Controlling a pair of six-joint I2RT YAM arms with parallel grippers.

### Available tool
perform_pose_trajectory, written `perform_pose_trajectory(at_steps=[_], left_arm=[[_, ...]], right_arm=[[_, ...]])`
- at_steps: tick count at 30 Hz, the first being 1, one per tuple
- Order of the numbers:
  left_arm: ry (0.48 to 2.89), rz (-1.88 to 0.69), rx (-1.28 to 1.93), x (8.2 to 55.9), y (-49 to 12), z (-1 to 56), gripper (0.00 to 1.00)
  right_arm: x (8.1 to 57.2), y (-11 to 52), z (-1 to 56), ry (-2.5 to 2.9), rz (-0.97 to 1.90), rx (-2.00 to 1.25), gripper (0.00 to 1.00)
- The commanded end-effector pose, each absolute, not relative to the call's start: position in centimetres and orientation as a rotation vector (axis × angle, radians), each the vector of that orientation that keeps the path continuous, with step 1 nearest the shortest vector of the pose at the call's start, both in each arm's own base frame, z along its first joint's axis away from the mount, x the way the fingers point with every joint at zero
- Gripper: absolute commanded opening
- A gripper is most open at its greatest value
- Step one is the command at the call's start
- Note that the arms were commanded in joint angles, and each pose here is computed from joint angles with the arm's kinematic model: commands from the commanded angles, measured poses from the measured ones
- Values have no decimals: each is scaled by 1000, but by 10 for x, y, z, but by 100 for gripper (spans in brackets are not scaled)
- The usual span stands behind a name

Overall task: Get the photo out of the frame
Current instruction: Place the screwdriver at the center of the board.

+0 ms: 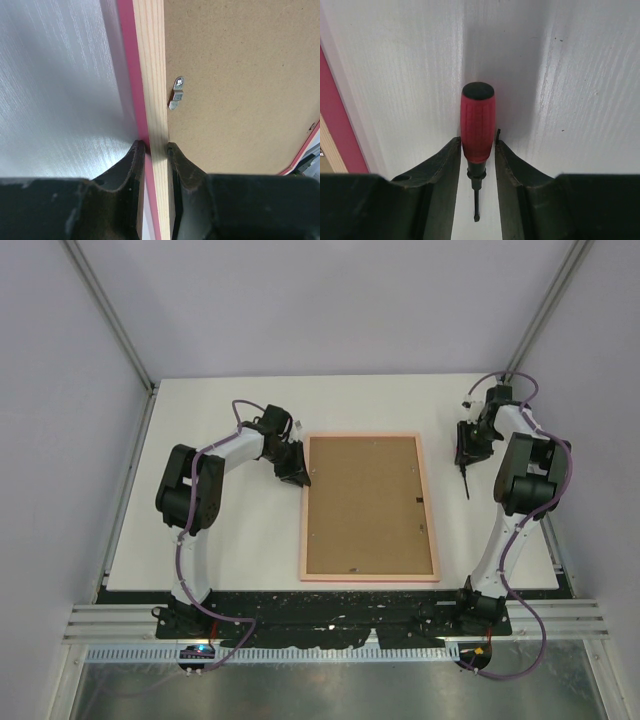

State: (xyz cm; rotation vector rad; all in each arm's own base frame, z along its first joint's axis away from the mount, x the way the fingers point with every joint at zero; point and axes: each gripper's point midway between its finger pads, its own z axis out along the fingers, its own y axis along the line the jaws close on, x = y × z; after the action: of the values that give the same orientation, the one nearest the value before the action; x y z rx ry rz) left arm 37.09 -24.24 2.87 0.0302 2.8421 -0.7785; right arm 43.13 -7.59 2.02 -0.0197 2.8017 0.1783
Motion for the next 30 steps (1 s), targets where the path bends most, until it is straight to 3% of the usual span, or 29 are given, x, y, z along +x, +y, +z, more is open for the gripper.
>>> perform_pose_trajectory(at_steps=[1,9,12,16,25,30], left_arm=[[2834,-662,17,379,-224,21,10],[2834,-663,15,379,-224,21,10],[2834,-663,15,379,-224,21,10],[2833,-665,15,379,-225,21,10],[2833,-665,17,379,-225,21,11],[2836,-670,16,380,-225,22,20]], right_arm=[[428,-82,10,2814,114,-9,40],[429,-86,13,2803,74,8,40],[433,-90,25,2768,31,16,52],[437,-91,44,2718,-5,-3,60],[437,-85,89,2616,-53,-80,62],[430,-61,123,2536,-42,-225,62]])
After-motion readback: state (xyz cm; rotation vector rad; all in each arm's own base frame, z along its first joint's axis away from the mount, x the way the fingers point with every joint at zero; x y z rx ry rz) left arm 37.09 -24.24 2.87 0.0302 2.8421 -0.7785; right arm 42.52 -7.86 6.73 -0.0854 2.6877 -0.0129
